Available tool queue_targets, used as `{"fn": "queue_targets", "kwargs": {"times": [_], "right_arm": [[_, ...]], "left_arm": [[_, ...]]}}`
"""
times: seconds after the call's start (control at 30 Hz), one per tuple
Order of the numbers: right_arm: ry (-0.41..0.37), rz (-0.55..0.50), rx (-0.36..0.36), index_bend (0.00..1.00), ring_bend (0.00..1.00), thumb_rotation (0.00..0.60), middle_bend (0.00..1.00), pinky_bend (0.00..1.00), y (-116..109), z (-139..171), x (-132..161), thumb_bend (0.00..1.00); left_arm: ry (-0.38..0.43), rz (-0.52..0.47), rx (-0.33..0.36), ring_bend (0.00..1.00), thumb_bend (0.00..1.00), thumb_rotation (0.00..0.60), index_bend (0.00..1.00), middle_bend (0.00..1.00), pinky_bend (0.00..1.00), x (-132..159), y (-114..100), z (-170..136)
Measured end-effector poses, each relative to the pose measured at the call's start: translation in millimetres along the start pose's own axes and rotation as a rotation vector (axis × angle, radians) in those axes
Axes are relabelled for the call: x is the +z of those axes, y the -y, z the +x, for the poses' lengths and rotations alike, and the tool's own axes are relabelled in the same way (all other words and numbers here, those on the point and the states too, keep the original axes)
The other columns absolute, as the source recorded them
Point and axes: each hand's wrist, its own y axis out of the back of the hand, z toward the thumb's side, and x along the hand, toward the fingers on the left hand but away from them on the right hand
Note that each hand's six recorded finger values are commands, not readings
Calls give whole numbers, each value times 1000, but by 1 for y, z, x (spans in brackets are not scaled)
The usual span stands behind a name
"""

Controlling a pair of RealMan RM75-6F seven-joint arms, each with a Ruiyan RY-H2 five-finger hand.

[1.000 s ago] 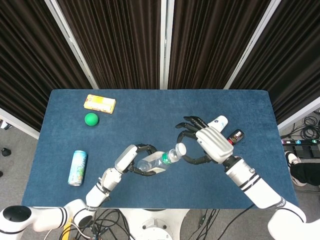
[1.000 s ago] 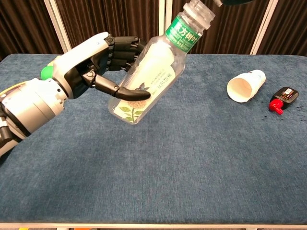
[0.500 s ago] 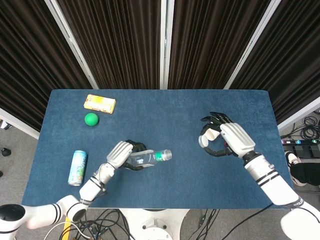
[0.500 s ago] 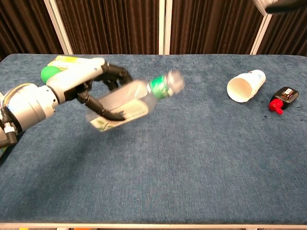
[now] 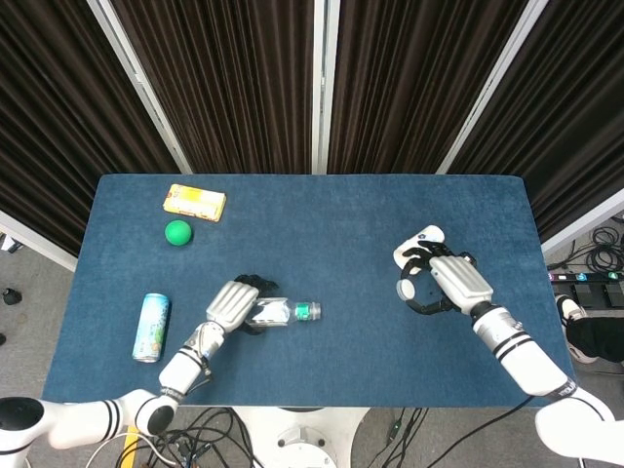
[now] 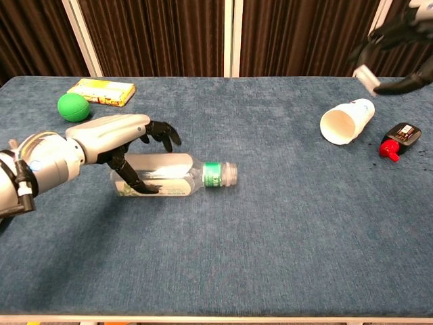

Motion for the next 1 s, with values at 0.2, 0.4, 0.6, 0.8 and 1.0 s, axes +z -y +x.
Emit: {"fn": "queue_targets", "kwargs": {"times": [0.2, 0.4, 0.6, 0.8, 1.0], "right_arm": [[13, 49, 35, 601, 0, 600, 154, 0, 23, -18, -10, 402], [15, 144, 62, 540, 0, 600, 125, 0, 57, -44, -18, 359], [24, 250, 76, 352, 0, 600, 61, 0, 94, -65, -27, 355], [33, 285, 46, 80, 0, 600, 16, 0, 102, -65, -34, 320], [58, 248, -109, 69, 0, 600, 15, 0, 62, -37, -49, 233]], "left_arm": [[-37, 8, 96, 109, 86, 600, 155, 200, 180, -16, -24, -20], [-110, 64, 241, 109, 64, 600, 155, 200, 165, -57, -65, -67], [-193, 107, 330, 109, 60, 600, 155, 200, 158, -98, -94, -120], [-276, 81, 339, 109, 60, 600, 155, 199, 153, -131, -104, -153], [-362, 92, 377, 109, 60, 600, 160, 200, 149, -158, -118, -190]]}}
